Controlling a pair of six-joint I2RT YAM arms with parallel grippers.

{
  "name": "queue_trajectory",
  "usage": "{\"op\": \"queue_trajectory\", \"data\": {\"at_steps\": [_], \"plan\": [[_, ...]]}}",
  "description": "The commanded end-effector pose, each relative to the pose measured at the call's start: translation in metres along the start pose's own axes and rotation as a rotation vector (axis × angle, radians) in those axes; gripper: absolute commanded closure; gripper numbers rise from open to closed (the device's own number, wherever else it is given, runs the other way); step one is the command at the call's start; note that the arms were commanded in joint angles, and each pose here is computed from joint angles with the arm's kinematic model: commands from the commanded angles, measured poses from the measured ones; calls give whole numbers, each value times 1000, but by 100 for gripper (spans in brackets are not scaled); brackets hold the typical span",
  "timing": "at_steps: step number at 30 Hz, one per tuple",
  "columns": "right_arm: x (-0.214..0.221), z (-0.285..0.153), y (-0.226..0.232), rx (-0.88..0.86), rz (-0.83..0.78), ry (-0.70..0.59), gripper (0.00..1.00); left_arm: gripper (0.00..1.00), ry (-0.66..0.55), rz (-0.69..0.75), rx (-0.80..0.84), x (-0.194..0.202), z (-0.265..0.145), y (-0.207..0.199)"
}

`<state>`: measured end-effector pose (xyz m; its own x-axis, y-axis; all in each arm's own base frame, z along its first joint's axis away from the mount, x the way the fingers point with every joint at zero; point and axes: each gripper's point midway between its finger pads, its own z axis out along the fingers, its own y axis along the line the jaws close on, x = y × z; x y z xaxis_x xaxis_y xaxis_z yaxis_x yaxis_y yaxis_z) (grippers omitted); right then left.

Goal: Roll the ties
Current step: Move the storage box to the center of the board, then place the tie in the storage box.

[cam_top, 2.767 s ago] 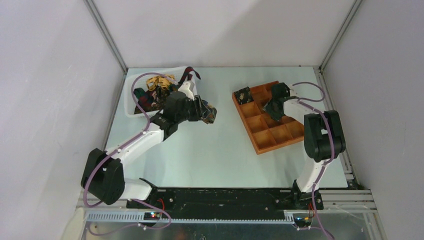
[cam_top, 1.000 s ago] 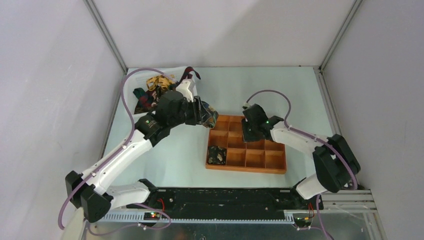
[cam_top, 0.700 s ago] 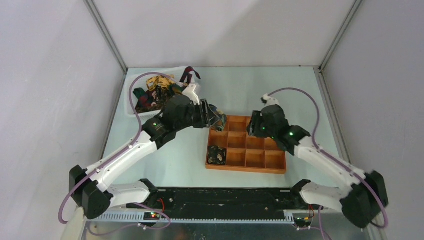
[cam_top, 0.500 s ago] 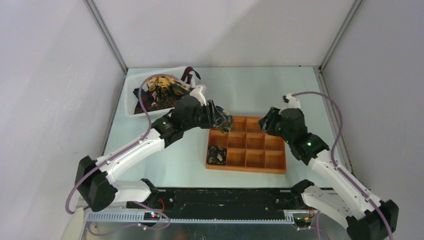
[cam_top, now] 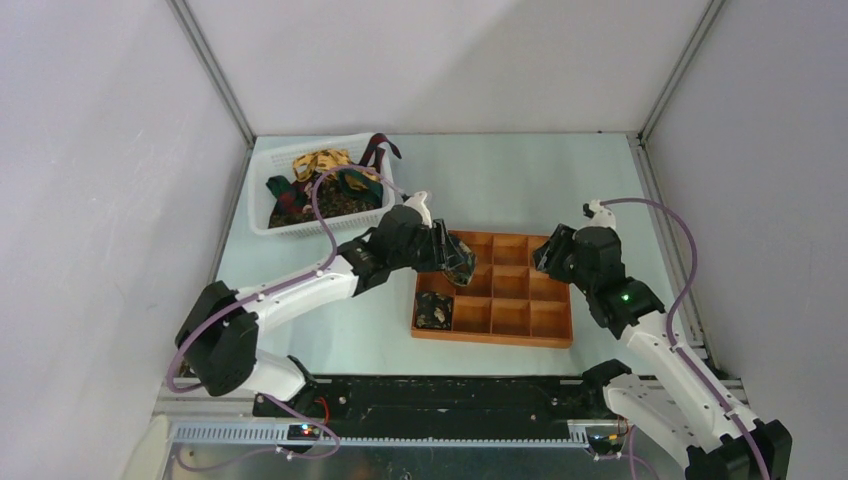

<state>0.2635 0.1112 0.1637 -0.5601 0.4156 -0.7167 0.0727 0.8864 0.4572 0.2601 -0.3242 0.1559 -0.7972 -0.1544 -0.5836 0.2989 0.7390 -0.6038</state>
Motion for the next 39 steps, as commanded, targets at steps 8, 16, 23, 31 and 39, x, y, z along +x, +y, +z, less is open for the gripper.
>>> {"op": "queue_trajectory", "data": {"at_steps": [8,16,23,31,39], "plan": [[-1,3,3,-20,8,-1,53,99,-84,29,-85,-9,3,19],[3,8,6,-37,5,19,53,99,-101,84,-153,-10,3,35],[4,9,5,-32,1,23,53,99,-88,109,-225,-4,4,53],[4,10,5,-31,0,24,53,99,-55,117,-261,12,11,61],[5,10,3,-25,-5,28,53,99,-39,116,-314,24,20,70]]}}
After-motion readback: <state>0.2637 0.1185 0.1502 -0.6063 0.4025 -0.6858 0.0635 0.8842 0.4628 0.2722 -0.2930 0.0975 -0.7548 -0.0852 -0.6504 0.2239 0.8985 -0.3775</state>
